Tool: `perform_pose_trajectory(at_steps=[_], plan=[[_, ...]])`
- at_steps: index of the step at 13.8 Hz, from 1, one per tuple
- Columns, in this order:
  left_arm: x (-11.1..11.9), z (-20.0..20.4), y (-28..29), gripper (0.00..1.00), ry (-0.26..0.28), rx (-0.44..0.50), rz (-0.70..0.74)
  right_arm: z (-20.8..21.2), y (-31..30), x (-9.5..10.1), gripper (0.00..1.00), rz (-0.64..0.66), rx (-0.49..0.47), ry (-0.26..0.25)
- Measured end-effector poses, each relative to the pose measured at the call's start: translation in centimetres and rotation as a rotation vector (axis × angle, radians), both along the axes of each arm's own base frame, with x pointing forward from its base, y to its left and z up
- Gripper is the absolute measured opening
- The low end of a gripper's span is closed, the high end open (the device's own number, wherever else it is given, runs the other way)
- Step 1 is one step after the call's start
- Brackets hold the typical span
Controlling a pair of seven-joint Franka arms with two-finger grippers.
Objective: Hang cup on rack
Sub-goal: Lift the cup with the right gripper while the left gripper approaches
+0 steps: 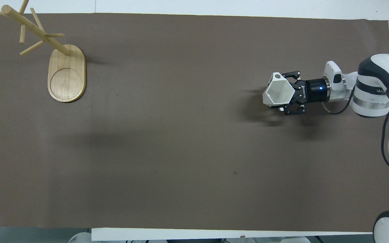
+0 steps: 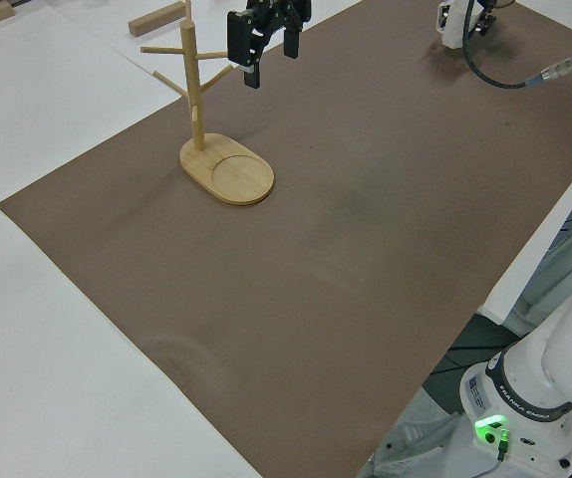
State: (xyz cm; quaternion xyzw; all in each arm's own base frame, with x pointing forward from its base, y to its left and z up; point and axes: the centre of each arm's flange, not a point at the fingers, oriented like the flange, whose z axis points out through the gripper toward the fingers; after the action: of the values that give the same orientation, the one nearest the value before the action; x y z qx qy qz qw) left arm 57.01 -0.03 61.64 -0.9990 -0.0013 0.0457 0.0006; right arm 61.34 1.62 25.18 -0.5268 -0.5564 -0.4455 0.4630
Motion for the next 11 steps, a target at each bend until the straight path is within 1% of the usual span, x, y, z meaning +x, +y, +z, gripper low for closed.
perform_pose_trajectory(at_steps=[2,4,6,8,9,11], plan=[[-0.1,0.0,-4.5,1.00,-0.006,0.011,0.046,1.5,5.4,0.8,0.78,-0.057,0.004,0.004],[-0.5,0.3,-10.4,1.00,-0.043,0.015,0.084,1.1,9.9,0.7,0.78,-0.108,0.023,0.016],[-0.9,0.0,-15.9,1.00,-0.087,0.007,0.115,0.3,14.5,0.1,0.78,-0.165,0.048,0.046],[-1.1,-1.2,-21.1,1.00,-0.146,-0.013,0.166,-0.1,19.3,-0.9,0.78,-0.209,0.063,0.071],[-1.0,-2.2,-23.5,1.00,-0.164,-0.019,0.192,-0.1,21.7,-1.5,0.78,-0.217,0.069,0.088],[-0.7,-4.5,-27.1,1.00,-0.174,-0.027,0.208,0.3,26.3,-2.9,0.78,-0.219,0.045,0.120]])
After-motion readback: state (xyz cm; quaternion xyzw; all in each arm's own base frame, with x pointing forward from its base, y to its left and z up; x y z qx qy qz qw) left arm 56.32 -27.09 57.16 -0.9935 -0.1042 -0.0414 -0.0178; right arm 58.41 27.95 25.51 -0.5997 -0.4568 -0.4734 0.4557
